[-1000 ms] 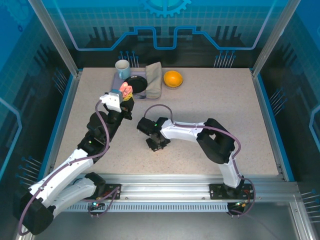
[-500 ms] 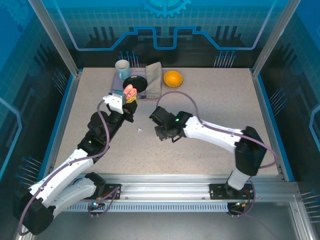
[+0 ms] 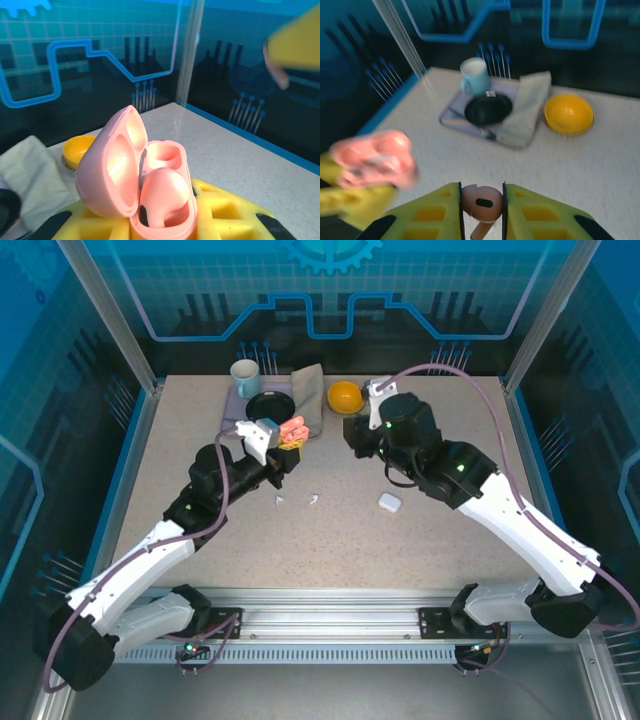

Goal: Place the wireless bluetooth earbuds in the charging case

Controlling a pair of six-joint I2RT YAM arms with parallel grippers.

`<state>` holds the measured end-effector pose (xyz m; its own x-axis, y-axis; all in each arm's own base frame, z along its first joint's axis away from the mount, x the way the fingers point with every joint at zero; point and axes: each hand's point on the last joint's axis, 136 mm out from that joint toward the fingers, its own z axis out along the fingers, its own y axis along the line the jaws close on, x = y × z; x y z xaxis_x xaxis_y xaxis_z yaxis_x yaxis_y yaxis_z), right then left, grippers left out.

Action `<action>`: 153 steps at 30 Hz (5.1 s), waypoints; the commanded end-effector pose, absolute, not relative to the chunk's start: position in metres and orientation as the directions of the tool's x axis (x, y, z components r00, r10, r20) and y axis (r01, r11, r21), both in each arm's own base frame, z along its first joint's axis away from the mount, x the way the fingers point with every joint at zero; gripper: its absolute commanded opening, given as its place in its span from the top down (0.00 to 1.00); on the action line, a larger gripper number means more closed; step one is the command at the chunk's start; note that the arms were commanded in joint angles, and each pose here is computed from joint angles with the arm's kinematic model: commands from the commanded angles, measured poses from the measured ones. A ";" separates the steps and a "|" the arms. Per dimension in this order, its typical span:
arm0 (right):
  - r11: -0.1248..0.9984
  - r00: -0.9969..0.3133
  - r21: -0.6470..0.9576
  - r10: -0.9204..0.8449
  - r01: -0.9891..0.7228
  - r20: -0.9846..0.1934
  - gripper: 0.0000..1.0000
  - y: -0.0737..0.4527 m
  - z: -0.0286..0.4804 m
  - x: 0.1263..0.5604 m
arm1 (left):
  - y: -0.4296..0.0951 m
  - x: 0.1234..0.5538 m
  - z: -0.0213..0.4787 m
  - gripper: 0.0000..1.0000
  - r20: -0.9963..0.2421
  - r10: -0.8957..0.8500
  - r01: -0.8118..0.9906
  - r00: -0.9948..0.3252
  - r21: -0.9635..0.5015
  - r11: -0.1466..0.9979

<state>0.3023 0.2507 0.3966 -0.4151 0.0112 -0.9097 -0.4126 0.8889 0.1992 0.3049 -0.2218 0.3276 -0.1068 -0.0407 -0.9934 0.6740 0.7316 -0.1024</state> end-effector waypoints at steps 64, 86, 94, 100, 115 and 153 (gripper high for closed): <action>0.731 -0.313 0.207 -0.009 -0.651 -0.950 0.80 0.307 0.393 0.339 | -0.237 0.319 0.357 1.00 -1.000 -0.025 0.558 0.001 -0.021 0.830; 0.720 -0.283 0.228 0.046 -0.655 -0.958 0.81 0.300 0.415 0.331 | -0.241 0.320 0.353 1.00 -1.000 -0.019 0.568 -0.014 -0.023 0.823; 0.716 -0.301 0.241 0.046 -0.655 -0.953 0.81 0.308 0.409 0.338 | -0.242 0.319 0.357 1.00 -1.000 -0.027 0.574 -0.009 -0.028 0.818; 0.710 -0.322 0.256 0.043 -0.657 -0.946 0.82 0.314 0.401 0.341 | -0.242 0.319 0.359 1.00 -0.999 -0.034 0.575 -0.008 -0.033 0.817; 0.725 -0.366 0.260 0.011 -0.637 -0.931 0.82 0.313 0.371 0.340 | -0.240 0.318 0.367 1.00 -0.999 -0.036 0.572 0.013 -0.022 0.820; 0.744 -0.285 0.152 -0.053 -0.650 -0.957 0.84 0.308 0.393 0.342 | -0.239 0.317 0.366 1.00 -1.000 -0.022 0.573 0.016 -0.009 0.819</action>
